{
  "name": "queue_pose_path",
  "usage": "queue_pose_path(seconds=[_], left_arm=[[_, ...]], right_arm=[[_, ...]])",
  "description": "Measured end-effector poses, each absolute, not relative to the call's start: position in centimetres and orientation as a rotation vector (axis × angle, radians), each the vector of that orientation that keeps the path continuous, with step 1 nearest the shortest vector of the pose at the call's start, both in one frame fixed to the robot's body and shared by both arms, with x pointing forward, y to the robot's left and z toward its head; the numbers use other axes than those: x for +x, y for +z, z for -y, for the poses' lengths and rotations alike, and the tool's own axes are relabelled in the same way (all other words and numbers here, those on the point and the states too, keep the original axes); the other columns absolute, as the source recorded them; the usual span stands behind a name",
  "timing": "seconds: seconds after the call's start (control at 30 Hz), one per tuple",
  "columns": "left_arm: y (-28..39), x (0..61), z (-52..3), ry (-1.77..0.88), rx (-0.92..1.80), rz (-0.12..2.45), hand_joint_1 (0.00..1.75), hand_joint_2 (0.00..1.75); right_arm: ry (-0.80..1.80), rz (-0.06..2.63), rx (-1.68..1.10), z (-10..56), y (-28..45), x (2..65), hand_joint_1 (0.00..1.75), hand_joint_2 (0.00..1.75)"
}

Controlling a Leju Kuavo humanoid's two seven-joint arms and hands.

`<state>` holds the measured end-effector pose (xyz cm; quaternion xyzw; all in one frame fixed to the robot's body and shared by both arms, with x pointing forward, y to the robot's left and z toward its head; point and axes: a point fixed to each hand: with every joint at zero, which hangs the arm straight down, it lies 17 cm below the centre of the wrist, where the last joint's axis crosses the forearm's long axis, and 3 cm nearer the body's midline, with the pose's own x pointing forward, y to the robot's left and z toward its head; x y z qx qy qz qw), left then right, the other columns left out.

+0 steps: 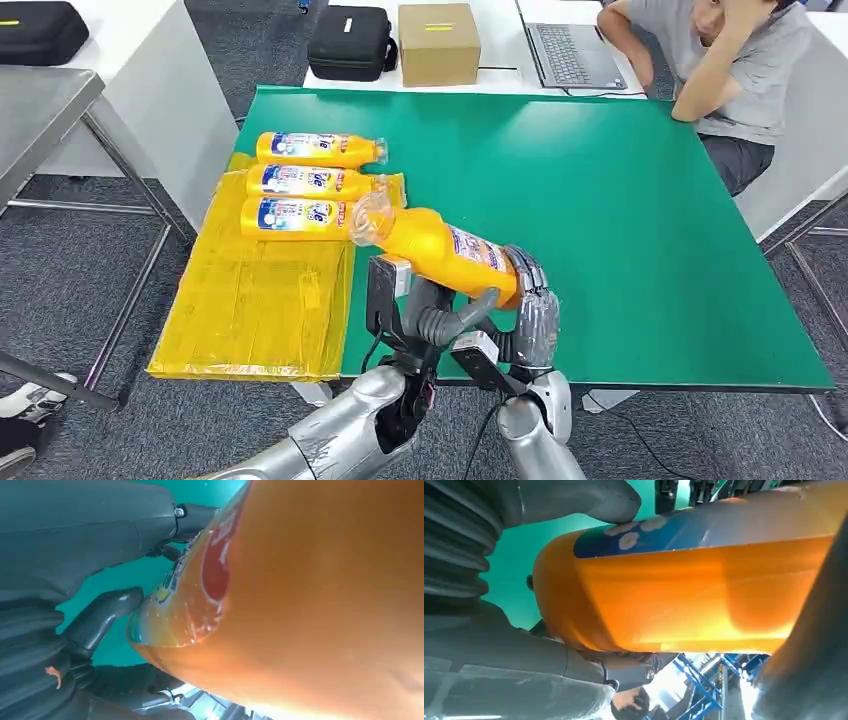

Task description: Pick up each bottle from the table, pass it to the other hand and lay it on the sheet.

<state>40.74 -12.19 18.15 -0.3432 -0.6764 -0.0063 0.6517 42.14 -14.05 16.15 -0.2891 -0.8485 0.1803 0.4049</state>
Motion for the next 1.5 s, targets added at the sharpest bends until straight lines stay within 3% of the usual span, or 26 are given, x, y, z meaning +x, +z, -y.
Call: queue_pose_path(seconds=[0.5,0.77,1.27,1.3,1.33,1.5], left_arm=[[19.1,42.2,11.0,0.082,-0.746,1.546,0.00,1.75],[20.5,44.1,7.8,0.166,-0.561,1.699,0.00,1.75],[20.9,45.0,6.1,0.195,-0.461,1.745,0.00,1.75],[20.9,45.0,6.1,0.196,-0.461,1.745,0.05,1.75],[20.9,45.0,6.1,0.198,-0.461,1.745,1.75,1.75],[21.2,45.0,6.4,0.195,-0.503,1.748,1.75,1.75]], right_arm=[[0.478,2.168,-0.726,12.3,16.9,41.3,1.75,1.75],[0.474,2.183,-0.647,10.2,16.9,41.1,1.75,1.75],[0.490,2.140,-0.629,9.9,15.3,41.5,1.75,1.75],[0.490,2.137,-0.629,9.9,15.2,41.5,1.75,1.75],[0.490,2.135,-0.628,10.0,15.1,41.5,1.75,1.75],[0.486,2.128,-0.621,9.9,14.8,41.5,1.71,1.75]])
